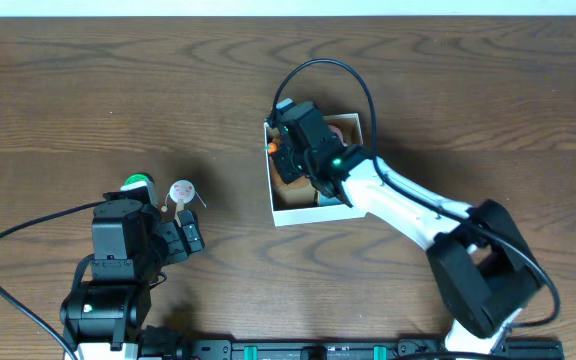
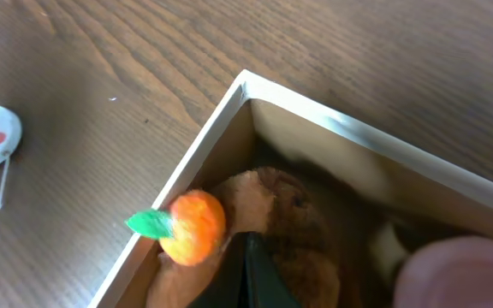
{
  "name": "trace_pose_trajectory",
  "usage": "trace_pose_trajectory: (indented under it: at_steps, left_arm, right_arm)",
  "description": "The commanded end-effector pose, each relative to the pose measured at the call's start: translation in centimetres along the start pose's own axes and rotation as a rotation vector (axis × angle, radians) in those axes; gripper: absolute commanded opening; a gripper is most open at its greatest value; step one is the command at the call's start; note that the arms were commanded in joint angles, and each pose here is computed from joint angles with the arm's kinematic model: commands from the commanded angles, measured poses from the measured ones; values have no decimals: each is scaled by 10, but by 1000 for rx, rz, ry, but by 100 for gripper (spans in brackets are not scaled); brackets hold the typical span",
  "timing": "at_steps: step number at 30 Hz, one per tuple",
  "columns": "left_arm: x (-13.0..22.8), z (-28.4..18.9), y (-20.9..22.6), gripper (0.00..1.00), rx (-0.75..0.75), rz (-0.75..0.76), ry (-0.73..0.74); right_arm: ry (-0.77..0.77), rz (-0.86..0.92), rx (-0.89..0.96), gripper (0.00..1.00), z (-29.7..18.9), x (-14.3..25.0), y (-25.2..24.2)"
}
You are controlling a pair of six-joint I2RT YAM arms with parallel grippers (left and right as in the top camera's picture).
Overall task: Pack container
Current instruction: 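Lift right gripper out of the box and retract it to the right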
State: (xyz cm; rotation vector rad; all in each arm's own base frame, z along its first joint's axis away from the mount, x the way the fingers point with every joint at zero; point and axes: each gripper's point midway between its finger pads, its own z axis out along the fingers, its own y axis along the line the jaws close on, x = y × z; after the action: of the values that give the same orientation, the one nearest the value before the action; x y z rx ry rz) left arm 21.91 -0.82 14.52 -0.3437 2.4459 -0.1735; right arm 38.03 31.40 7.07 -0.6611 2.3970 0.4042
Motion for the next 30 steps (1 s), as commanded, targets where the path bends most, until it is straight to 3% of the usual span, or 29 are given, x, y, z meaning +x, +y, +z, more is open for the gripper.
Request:
trace_pose_trajectory:
  at_steps: [1,6,18,30]
  left_arm:
    - [-6,-4,-3,98,12,-12,-14]
    - [-6,-4,-3,98,12,-12,-14]
    - [-6,-4,-3,98,12,-12,-14]
    - [-6,-4,-3,98,12,-12,-13]
  right_arm:
    - [211,34,9,1,35,74,-5]
    - [190,45,44,1,36,69,-14]
    - [137,310,144,1,34,57,-65]
    - [197,289,141,1,32,72,-53]
